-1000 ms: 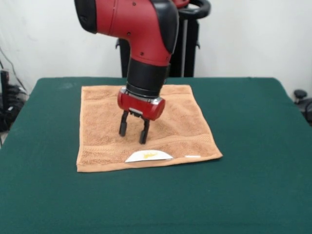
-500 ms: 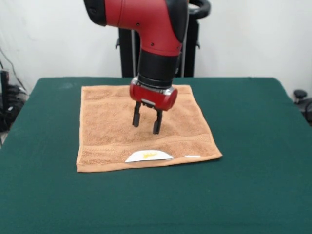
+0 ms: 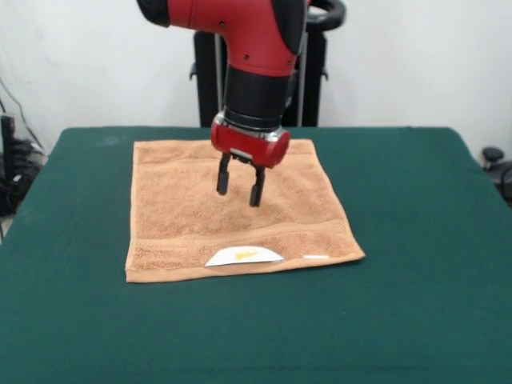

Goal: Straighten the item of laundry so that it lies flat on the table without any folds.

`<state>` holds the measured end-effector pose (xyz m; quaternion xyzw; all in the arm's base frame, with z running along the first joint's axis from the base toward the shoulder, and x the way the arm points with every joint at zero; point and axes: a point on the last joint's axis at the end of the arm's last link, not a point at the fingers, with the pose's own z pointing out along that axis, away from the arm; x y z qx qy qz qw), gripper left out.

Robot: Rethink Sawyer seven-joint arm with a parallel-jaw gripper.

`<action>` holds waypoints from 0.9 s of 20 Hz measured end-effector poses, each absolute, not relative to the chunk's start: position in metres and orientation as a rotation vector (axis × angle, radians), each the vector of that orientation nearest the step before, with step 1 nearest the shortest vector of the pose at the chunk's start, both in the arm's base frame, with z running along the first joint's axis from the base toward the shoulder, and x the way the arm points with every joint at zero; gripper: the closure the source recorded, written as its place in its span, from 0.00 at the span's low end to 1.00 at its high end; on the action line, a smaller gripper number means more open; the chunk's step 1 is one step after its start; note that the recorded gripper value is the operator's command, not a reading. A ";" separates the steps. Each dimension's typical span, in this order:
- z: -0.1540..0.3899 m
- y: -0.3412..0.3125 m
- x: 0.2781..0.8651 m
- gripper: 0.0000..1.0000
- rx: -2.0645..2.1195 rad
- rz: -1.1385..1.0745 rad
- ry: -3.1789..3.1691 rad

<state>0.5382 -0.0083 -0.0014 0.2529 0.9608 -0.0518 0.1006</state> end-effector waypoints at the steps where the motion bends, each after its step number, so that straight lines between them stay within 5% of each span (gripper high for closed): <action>1: -0.002 -0.007 0.537 0.00 0.747 -0.153 2.842; 18: -0.008 0.027 0.495 0.00 0.694 -0.152 2.935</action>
